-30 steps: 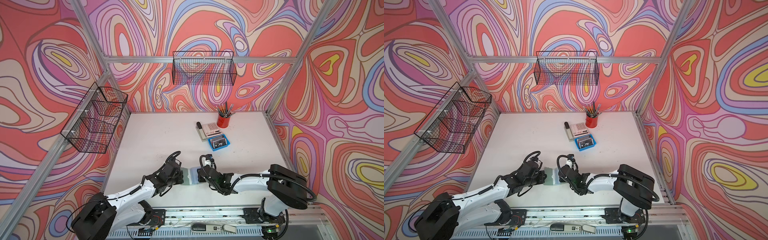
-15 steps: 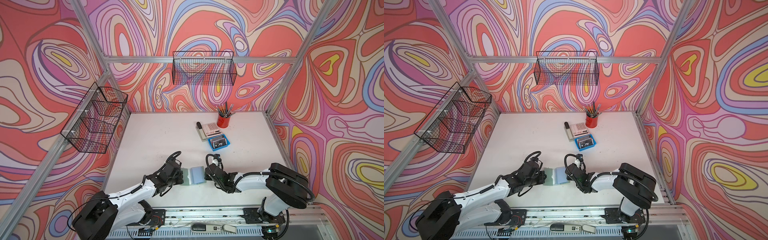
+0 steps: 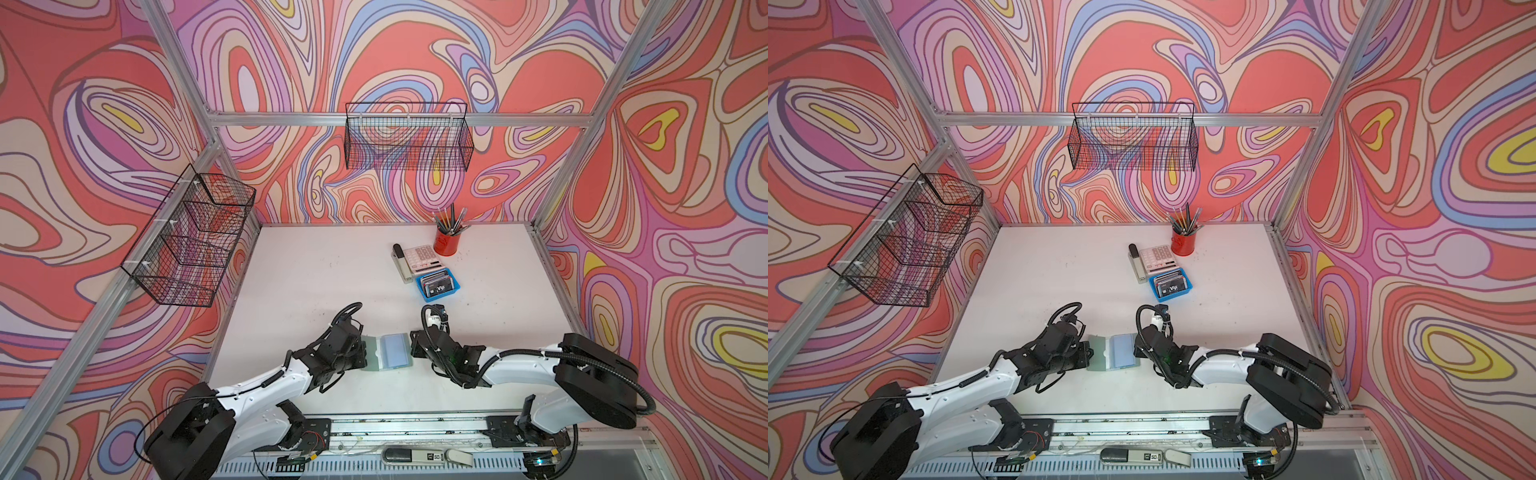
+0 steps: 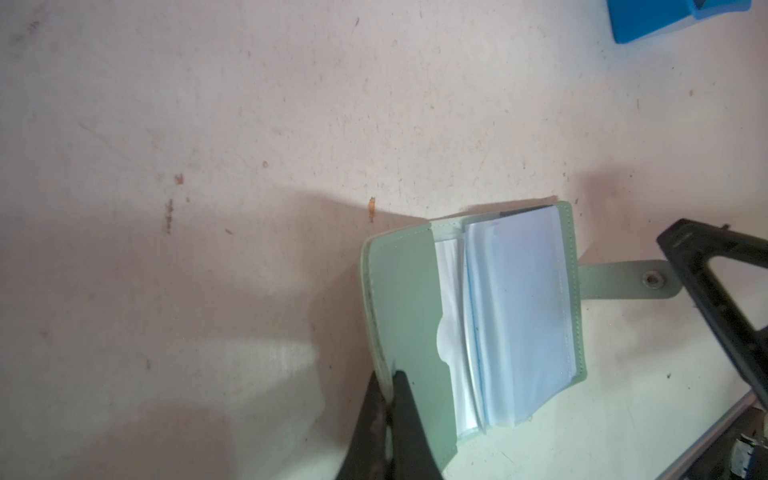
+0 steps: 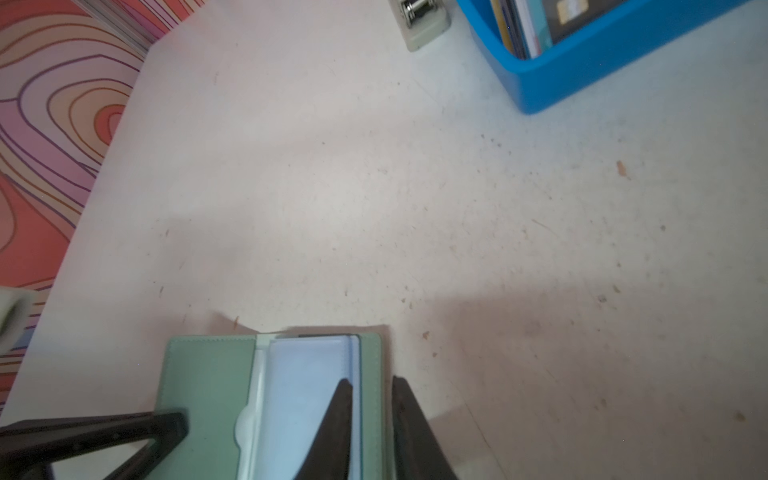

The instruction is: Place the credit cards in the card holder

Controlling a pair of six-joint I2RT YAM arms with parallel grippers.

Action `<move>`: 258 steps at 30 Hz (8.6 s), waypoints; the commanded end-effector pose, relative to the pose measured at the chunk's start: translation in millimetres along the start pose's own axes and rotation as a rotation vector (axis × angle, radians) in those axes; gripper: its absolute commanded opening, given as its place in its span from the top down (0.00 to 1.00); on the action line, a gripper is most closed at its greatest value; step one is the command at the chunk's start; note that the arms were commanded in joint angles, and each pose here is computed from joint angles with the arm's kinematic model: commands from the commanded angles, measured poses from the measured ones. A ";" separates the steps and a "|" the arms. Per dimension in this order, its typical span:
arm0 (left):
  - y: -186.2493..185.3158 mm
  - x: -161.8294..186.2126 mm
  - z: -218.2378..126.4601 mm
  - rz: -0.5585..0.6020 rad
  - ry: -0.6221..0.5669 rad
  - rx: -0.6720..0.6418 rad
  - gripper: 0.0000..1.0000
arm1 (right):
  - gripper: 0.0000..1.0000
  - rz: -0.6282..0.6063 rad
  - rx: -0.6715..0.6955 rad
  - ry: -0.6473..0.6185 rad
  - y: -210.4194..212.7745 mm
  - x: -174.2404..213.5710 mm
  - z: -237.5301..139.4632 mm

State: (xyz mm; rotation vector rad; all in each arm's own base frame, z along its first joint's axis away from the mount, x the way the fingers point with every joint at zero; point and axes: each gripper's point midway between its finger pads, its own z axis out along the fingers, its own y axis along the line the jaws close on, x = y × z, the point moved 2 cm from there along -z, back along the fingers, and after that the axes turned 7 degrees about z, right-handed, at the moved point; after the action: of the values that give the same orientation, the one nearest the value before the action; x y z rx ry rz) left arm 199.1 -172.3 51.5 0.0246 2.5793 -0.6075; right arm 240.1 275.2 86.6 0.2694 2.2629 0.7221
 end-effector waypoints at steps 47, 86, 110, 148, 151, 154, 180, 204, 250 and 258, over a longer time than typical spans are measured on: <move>4.9 1.8 3.4 0.012 0.000 -0.016 0.99 | 0.68 -0.057 0.077 0.162 0.5 59.7 20.5; 3.4 1.2 1.6 0.010 -0.007 -0.004 1.00 | 0.69 -0.053 0.077 0.147 0.9 54.8 16.1; 10.6 2.6 6.9 0.013 -0.007 -0.043 1.00 | 0.67 -0.036 -0.054 0.246 32.5 86.7 29.2; 14.8 -41.4 -57.9 0.024 -0.201 -0.136 0.52 | 0.66 0.035 -0.150 0.272 43.7 98.3 38.9; 3.2 -57.2 -75.3 0.032 -0.264 -0.099 0.52 | 0.66 0.036 -0.159 0.270 44.2 97.6 37.6; -13.7 -62.9 -72.5 0.043 -0.264 -0.016 0.56 | 0.66 0.042 -0.166 0.265 43.9 96.8 36.4; -40.4 -37.2 49.4 -0.112 -0.008 0.165 0.87 | 0.67 0.034 -0.207 0.257 49.9 93.1 31.2; -14.1 -22.1 57.4 -0.140 0.013 0.051 0.92 | 0.60 0.079 -0.151 0.190 36.5 69.1 6.9; 32.5 -64.6 -84.5 -0.122 -0.314 -0.126 0.58 | 0.57 -0.009 -0.287 0.272 102.8 96.9 62.6; 39.9 -56.8 -77.0 -0.103 -0.272 -0.160 0.60 | 0.56 -0.018 -0.263 0.276 98.0 97.4 62.2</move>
State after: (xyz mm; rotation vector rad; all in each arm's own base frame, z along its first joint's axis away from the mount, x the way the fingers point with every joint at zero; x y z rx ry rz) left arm 222.3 -104.9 129.3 -0.2418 2.3372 -0.4606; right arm 214.9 425.0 52.0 0.0326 2.3665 1.1215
